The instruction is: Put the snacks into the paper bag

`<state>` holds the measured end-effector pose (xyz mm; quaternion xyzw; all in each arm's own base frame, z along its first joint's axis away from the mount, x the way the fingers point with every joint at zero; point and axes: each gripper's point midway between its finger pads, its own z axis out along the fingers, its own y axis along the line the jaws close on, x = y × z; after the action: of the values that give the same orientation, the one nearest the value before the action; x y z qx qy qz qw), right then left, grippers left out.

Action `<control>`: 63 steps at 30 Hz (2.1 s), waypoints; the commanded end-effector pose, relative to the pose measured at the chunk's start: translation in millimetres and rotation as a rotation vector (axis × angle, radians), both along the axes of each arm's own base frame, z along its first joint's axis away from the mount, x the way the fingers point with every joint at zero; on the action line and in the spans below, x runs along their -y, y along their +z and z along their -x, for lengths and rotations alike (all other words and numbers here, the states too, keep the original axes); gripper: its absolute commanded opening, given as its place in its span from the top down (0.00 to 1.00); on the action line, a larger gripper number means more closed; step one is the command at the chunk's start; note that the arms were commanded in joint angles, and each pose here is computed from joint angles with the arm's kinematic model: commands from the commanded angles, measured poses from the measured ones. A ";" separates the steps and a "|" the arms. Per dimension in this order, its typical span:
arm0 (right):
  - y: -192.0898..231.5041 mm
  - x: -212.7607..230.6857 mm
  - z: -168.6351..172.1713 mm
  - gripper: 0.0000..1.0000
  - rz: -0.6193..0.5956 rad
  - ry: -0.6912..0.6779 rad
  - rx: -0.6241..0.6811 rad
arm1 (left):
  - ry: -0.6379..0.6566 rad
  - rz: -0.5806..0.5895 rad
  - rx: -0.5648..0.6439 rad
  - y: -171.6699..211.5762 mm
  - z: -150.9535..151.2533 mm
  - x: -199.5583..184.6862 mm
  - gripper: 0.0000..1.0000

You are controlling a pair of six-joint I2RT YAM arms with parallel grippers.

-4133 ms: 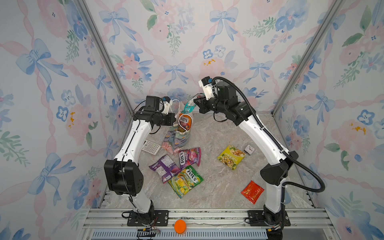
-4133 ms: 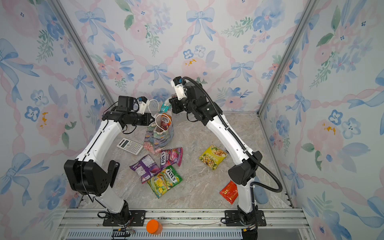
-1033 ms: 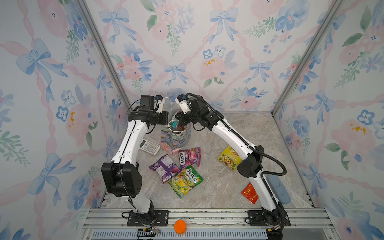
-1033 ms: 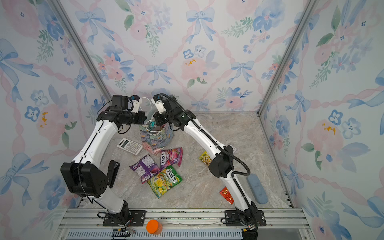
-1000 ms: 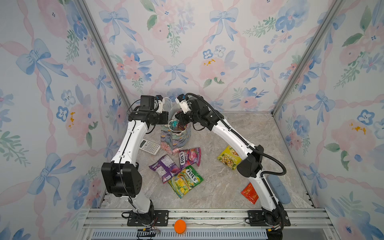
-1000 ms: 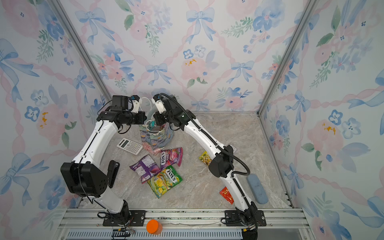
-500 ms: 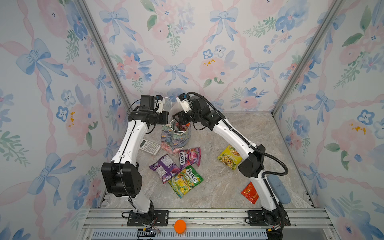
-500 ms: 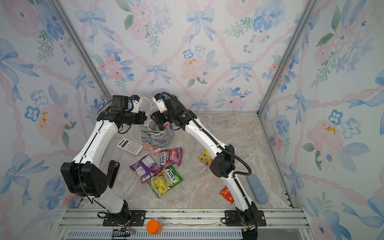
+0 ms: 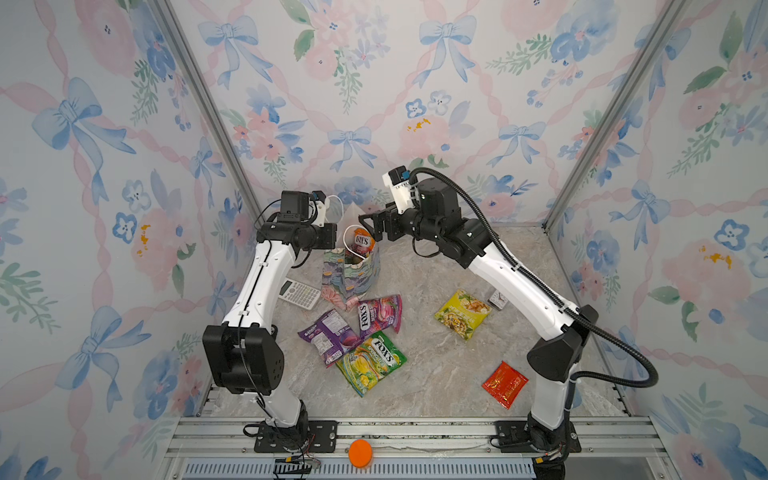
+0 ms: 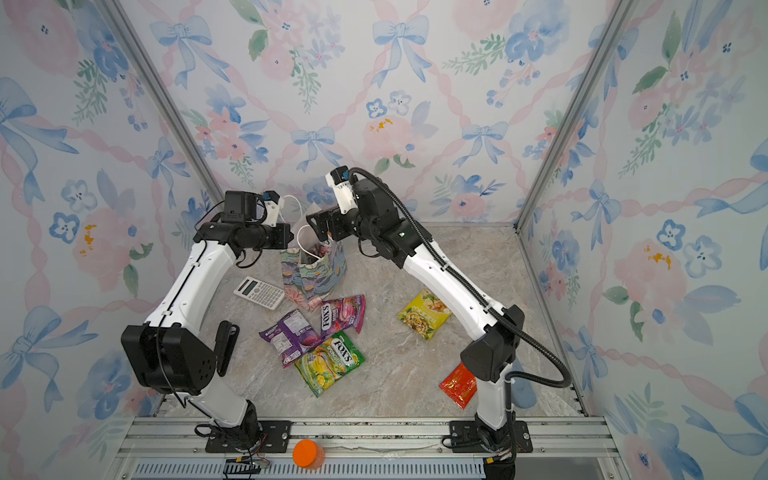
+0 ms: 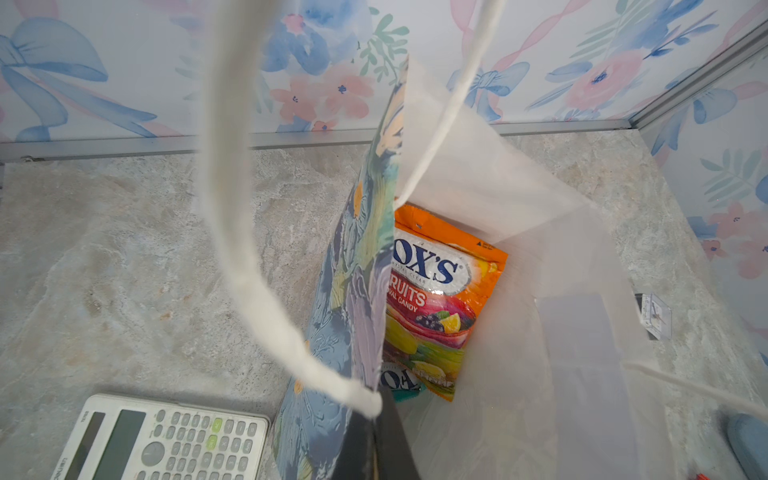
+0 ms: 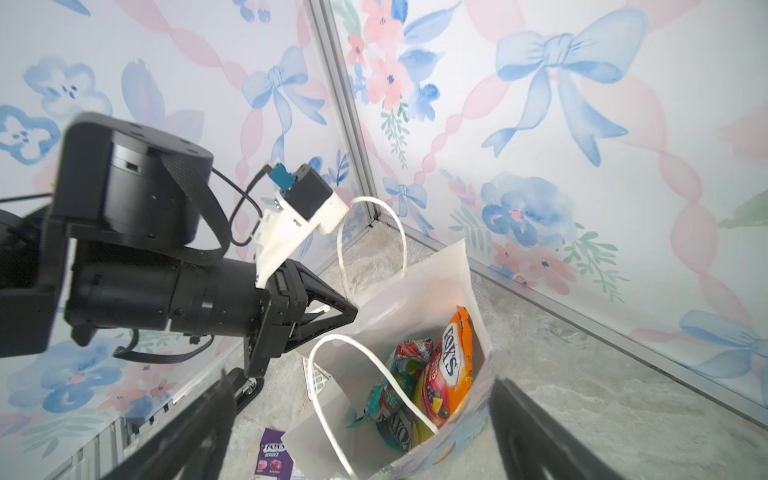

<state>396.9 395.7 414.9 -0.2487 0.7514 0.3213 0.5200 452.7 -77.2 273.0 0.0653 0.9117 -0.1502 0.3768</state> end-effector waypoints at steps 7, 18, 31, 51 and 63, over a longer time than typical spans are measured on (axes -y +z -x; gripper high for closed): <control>-54.5 113.5 -3.2 0.03 -0.024 -0.283 -0.103 | 0.022 -0.008 -0.018 -3.8 3.6 -5.5 1.00; -210.0 210.9 49.6 0.03 0.108 -0.486 -0.453 | 0.034 -0.022 -0.029 -9.3 2.4 -8.7 1.00; -304.7 233.5 122.5 0.03 0.095 -0.581 -0.701 | 0.036 -0.020 -0.032 -10.4 1.5 -8.4 1.00; -355.7 283.9 107.4 0.13 0.004 -0.712 -0.812 | 0.033 -0.016 -0.031 -9.6 1.8 -7.5 1.00; -372.6 286.2 88.1 0.28 -0.018 -0.726 -0.840 | 0.033 -0.017 -0.035 -11.5 1.5 -7.6 1.00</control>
<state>300.1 108.3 40.3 0.1769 0.9340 0.1874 0.2475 453.8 -72.9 272.2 0.0604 0.9134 -0.1384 0.3781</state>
